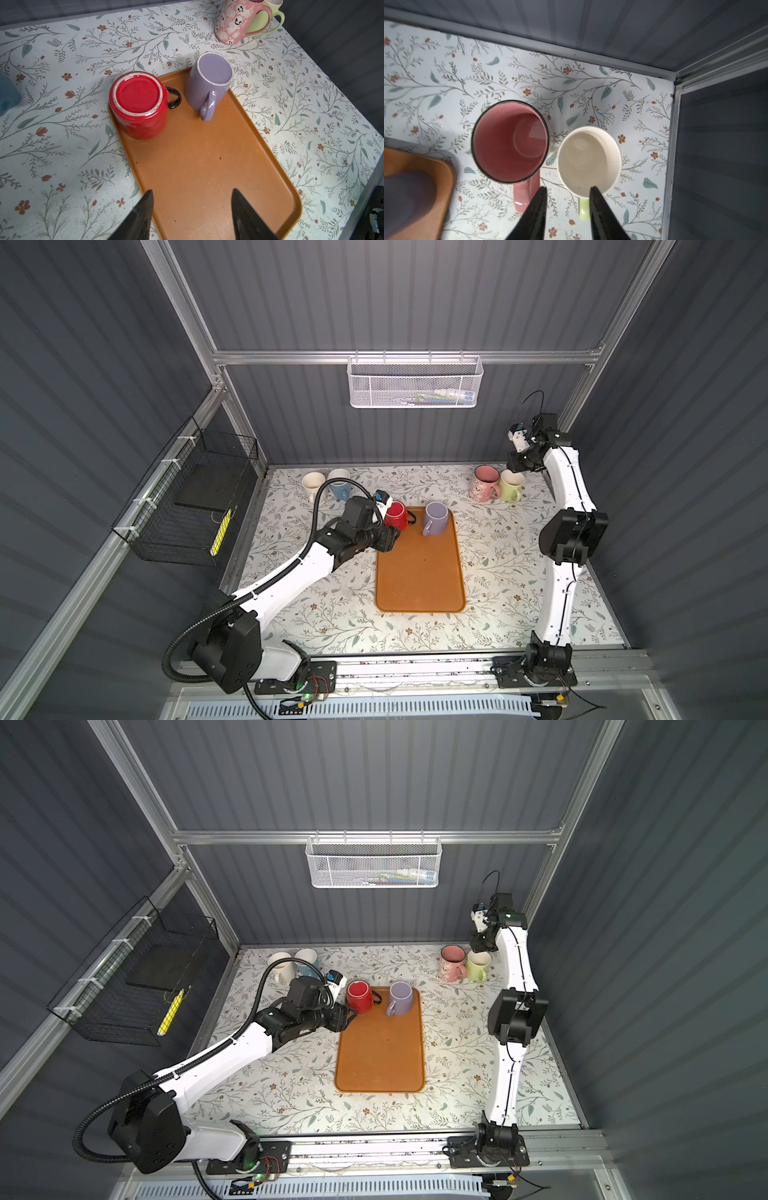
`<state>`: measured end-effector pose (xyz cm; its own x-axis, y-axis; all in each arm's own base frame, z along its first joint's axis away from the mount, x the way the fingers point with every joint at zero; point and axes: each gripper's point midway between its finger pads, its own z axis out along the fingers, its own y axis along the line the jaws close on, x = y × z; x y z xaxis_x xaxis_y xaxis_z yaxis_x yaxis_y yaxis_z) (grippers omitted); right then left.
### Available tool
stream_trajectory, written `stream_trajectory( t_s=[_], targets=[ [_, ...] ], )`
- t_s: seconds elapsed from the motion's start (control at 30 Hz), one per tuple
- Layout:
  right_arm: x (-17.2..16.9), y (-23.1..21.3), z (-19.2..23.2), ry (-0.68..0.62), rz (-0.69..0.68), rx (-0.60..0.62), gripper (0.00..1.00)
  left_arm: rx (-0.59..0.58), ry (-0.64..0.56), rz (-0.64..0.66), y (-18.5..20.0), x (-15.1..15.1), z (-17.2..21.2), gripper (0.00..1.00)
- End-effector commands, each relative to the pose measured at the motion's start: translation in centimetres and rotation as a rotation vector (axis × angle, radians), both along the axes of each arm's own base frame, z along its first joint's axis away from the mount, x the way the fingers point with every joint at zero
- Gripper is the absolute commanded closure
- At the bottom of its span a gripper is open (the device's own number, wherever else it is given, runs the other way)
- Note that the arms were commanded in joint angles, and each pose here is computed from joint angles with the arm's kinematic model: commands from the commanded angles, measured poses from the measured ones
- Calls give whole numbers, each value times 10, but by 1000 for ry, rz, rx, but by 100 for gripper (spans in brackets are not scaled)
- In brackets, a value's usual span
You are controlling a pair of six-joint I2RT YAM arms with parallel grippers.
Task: Turn the mug right side up
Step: 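Lower the green mug upright beside the pink mug and open the right gripper, then move the right gripper back over the upside-down purple mug while the left hovers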
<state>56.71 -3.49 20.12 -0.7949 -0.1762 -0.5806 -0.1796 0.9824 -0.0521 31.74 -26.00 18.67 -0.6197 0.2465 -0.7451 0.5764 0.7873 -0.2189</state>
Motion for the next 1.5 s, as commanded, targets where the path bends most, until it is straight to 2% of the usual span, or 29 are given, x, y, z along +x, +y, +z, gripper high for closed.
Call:
stream_trajectory(
  t_s=[0.0,0.13,0.23,0.33,0.53,0.7,0.8,0.93,1.1,1.47],
  targets=[
    [-3,18,35,-109,-76,61,62,-16,-3,-17,1,-4,3,40],
    [-27,44,66,-232,-123,75,56,11,-25,-20,4,-3,4,39],
    [-53,72,70,-251,-149,78,53,2,-25,-19,2,2,3,39],
    [-82,92,58,-232,-196,82,50,-9,-10,-5,1,7,-1,39],
    [-139,120,24,-149,-296,176,44,-33,-3,58,24,17,0,39],
    [-169,160,2,-105,-291,237,40,-51,-24,124,46,27,9,37],
    [-181,185,-11,-68,-313,297,39,-56,-34,148,54,36,12,37],
    [-195,210,-28,-44,-359,320,37,-68,-47,162,57,43,16,37],
    [-201,232,-48,-2,-419,373,37,-73,-40,154,57,43,16,37],
    [-194,261,-88,71,-482,356,36,-73,-42,171,69,38,19,37]
  ],
)
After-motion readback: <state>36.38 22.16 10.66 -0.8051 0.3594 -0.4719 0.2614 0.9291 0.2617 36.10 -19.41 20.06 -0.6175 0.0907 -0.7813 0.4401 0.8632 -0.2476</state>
